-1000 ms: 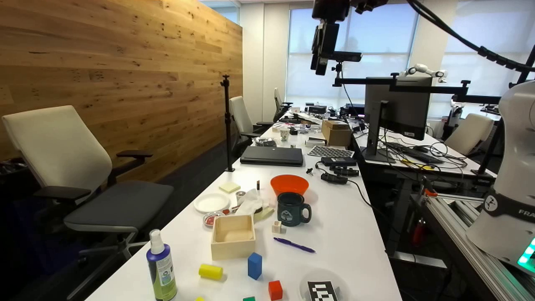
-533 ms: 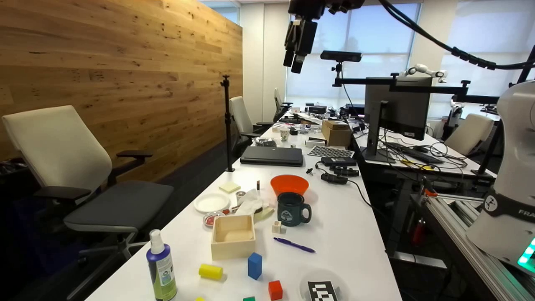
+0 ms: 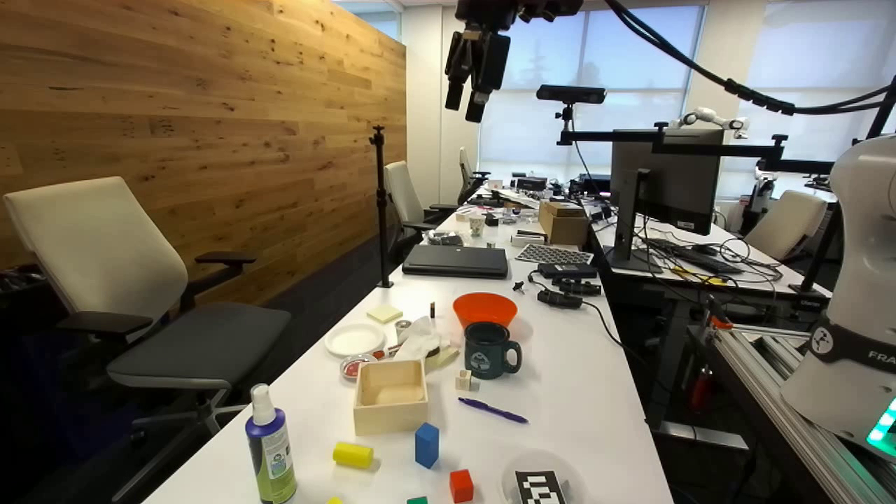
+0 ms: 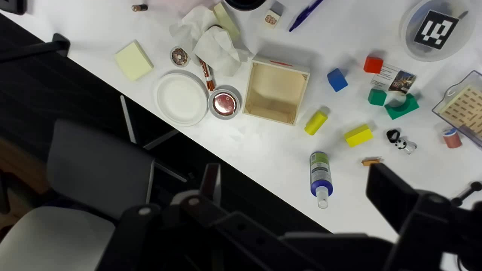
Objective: Put the green square on top of the blue block.
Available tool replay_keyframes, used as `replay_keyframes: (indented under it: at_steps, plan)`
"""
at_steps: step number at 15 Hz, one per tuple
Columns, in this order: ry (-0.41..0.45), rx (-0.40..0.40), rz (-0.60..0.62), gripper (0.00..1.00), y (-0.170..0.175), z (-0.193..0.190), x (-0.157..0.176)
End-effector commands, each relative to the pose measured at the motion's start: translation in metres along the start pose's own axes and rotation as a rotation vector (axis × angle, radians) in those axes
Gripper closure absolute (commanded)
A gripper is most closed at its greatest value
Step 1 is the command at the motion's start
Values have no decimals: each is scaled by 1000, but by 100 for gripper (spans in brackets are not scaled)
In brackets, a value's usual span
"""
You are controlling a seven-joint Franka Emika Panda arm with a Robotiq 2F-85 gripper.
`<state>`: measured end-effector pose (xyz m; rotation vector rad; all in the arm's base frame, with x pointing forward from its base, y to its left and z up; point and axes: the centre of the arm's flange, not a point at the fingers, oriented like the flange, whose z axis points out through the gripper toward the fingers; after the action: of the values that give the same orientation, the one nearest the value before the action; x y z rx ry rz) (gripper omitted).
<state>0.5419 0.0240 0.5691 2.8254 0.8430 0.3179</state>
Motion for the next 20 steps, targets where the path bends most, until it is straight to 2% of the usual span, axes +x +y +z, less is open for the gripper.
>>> replay_keyframes:
  at_steps: [1,5,11,15,20]
  plan:
    - [-5,27,-82,0,10,-4,12]
    - [-54,36,-192,0,10,2,19]
    - [-71,62,-280,0,2,10,32]
    - [-49,56,-234,0,-5,42,47]
    - [-5,46,-173,0,-18,101,64]
